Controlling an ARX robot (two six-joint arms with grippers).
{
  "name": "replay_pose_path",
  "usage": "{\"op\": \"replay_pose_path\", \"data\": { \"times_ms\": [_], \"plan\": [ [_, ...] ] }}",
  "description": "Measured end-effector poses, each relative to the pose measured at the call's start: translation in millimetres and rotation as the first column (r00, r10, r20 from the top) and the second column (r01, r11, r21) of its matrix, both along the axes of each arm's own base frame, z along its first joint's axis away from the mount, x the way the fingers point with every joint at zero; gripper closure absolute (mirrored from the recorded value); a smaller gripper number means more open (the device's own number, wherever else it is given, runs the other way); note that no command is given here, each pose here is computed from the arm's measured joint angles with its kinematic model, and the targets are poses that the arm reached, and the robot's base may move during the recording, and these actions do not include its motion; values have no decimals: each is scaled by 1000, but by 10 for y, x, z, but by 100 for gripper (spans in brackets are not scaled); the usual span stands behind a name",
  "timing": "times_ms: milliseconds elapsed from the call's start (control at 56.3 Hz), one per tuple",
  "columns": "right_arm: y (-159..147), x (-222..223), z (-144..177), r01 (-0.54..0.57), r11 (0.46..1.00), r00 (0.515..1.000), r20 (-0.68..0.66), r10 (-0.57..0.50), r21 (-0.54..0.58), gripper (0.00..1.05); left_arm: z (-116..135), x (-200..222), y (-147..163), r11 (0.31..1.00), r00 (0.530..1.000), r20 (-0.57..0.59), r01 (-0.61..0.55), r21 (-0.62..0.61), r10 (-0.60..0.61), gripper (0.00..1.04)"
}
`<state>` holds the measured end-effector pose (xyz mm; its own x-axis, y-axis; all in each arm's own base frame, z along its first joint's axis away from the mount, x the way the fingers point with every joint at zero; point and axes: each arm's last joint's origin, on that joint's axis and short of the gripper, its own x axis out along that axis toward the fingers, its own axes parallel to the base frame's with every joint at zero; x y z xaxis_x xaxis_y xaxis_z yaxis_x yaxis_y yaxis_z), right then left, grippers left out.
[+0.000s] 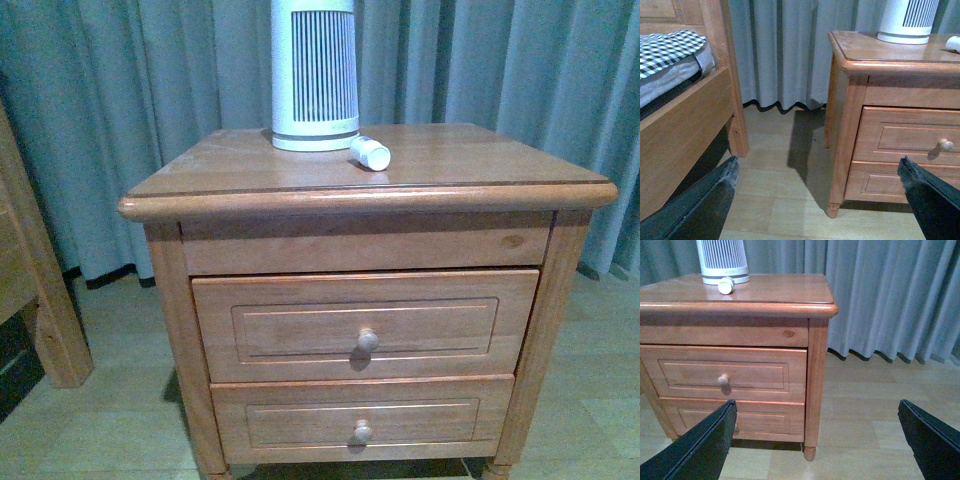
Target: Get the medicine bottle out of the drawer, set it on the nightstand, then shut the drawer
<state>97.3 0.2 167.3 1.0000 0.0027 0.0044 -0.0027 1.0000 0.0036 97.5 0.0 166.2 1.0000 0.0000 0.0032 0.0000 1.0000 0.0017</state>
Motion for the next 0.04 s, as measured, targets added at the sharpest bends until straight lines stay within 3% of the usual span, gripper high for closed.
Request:
{"op": "replay_pose_path", "data": {
  "times_ms": [36],
  "plan": [
    [0, 0, 0, 0, 1000, 1000, 0, 0, 0, 7, 0, 0, 0, 1000, 1000, 0, 0, 0, 0, 7]
  ]
}}
